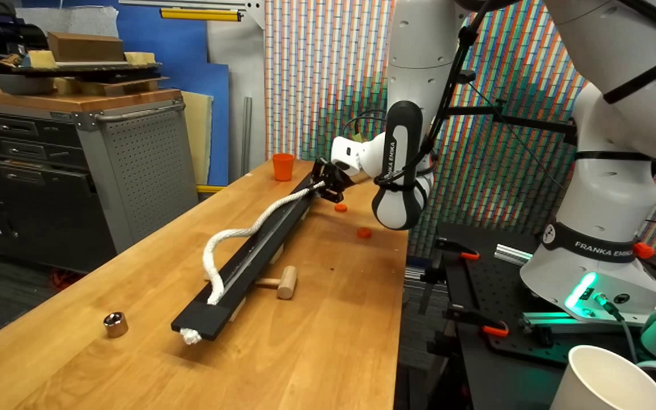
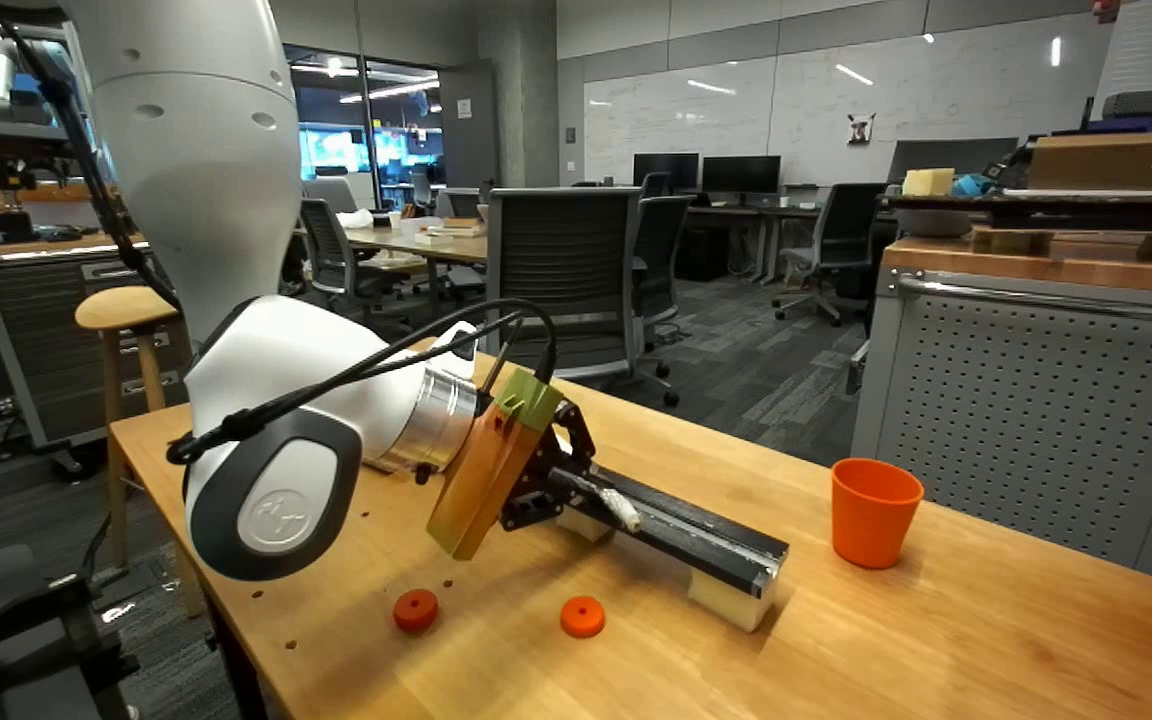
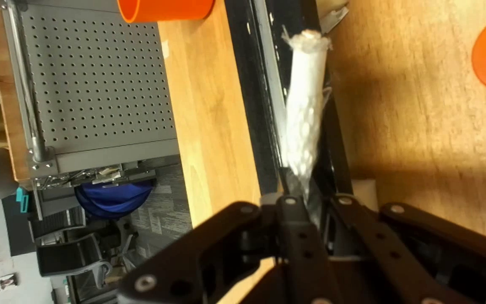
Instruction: Set the rope along the middle of the black object
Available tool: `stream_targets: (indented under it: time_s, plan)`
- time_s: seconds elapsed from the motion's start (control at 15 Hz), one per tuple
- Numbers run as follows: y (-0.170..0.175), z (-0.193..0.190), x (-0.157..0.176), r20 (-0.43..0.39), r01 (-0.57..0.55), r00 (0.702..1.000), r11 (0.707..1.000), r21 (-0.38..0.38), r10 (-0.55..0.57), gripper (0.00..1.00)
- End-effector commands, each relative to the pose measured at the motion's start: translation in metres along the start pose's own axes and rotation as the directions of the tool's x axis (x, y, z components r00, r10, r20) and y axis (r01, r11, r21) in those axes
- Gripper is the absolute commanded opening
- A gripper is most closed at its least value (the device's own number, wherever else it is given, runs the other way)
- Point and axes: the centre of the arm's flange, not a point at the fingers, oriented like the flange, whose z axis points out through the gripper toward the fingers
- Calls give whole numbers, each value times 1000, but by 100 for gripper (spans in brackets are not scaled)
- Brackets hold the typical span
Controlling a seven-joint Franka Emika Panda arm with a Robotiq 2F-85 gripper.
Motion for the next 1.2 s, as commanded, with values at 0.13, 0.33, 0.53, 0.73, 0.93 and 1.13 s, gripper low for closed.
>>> stream_targets:
  time_s: [0.13, 0.33, 0.53, 0.73, 0.93, 1.13]
  plan:
    - [5, -15, -7, 39, 90, 995, 996, -3, -90, 4]
    - [6, -13, -8, 59, 82, 995, 996, -43, -79, 4]
    - [10, -19, -12, 93, 82, 993, 994, -71, -75, 4]
    - [10, -18, -15, 122, 92, 989, 993, -81, -81, 4]
    - [9, -19, -16, 130, 108, 987, 991, -76, -98, 4]
    - [7, -21, -17, 129, 126, 985, 989, -77, -116, 4]
